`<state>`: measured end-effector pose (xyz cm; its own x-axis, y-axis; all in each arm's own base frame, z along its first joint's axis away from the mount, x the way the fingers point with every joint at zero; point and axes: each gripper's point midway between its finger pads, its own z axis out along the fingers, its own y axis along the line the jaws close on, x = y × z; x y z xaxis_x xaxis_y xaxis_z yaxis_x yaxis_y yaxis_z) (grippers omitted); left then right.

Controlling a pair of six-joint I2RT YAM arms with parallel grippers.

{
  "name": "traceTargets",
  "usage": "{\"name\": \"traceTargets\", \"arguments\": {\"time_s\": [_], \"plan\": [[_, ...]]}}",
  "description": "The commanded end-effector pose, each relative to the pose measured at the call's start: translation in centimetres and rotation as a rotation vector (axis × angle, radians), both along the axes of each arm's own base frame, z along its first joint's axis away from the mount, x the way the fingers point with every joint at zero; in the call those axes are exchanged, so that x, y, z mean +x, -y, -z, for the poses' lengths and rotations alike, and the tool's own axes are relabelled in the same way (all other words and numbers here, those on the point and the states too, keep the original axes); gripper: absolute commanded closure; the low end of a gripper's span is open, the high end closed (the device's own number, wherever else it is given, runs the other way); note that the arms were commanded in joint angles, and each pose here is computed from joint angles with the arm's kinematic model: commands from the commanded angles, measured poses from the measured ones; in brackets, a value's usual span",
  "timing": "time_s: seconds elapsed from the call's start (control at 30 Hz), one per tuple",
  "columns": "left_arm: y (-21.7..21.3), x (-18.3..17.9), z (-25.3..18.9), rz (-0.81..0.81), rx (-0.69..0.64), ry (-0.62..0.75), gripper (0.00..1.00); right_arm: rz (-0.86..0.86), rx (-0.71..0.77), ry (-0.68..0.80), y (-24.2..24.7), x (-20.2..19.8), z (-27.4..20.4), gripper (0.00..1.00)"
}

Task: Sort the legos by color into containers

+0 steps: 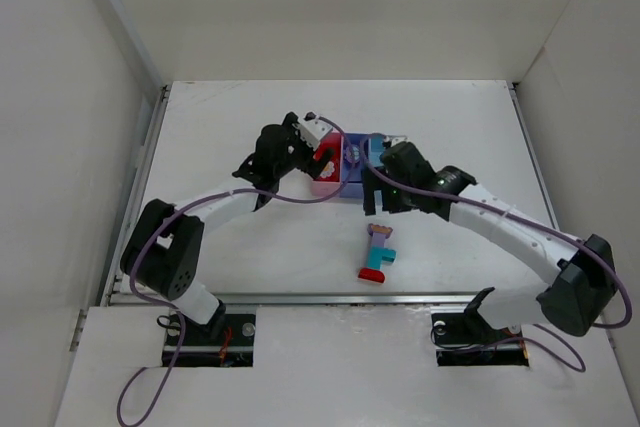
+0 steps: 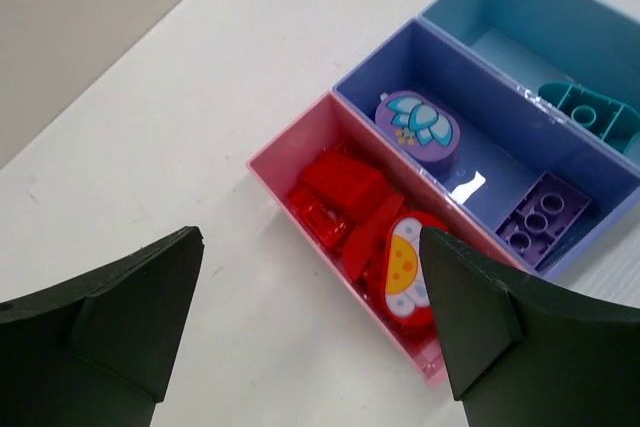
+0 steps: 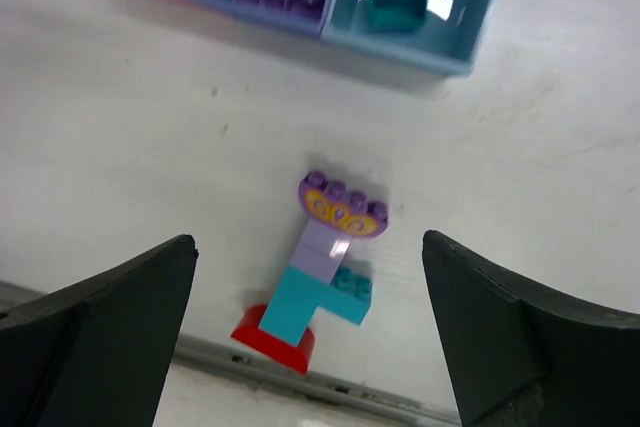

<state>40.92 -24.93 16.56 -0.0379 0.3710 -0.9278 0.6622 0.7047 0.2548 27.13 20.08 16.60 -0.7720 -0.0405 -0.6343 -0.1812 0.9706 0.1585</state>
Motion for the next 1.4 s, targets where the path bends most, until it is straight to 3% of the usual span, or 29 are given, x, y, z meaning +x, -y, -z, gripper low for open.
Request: {"name": "traceTargets", "arguments": {"time_s": [0.0,0.23,0.53,0.77,0.83,0.87,0.9,1.07,1.13,1.37], "plan": [[-0.7,-0.7,-3.0,-0.034,-0.016,-0.004,0.13,-0.024,-0.012,-0.135,-1.3,-3.0,3.6,0.00],[-2.4,-3.8,-1.7,-0.056,-0.022,-0.065,0.13,-0.014,-0.042,-0.242,-2.1,-3.7,8.4,0.00],[-3.2,-5.8,-1.1,-0.050,-0.055,-0.070,0.13,0.015,-0.124,-0.239,-1.9,-2.6,11.6,0.00],[-3.6,-6.1,-1.5,-0.060,-0.065,-0.048,0.13,0.051,-0.155,-0.242,-1.6,-2.1,13.7,0.08],[-3.7,-6.3,-1.6,-0.059,-0.069,-0.042,0.13,0.051,-0.153,-0.240,-1.8,-1.9,14.0,0.13],[-3.8,-6.2,-1.6,-0.068,-0.067,-0.040,0.13,0.051,-0.159,-0.245,-2.0,-1.6,14.5,0.25],[-3.8,-6.2,-1.6,-0.068,-0.067,-0.040,0.13,0.051,-0.159,-0.245,-2.0,-1.6,14.5,0.25],[-4.0,-6.4,-1.3,-0.068,-0.067,-0.040,0.13,0.031,-0.171,-0.256,-2.0,-1.8,14.9,0.47],[-4.1,-6.3,-1.5,-0.077,-0.070,-0.031,0.13,0.031,-0.165,-0.250,-2.0,-1.7,14.7,0.51],[-4.0,-6.4,-1.2,-0.068,-0.066,-0.041,0.11,0.008,-0.124,-0.170,-2.8,-0.5,10.8,0.76]]}}
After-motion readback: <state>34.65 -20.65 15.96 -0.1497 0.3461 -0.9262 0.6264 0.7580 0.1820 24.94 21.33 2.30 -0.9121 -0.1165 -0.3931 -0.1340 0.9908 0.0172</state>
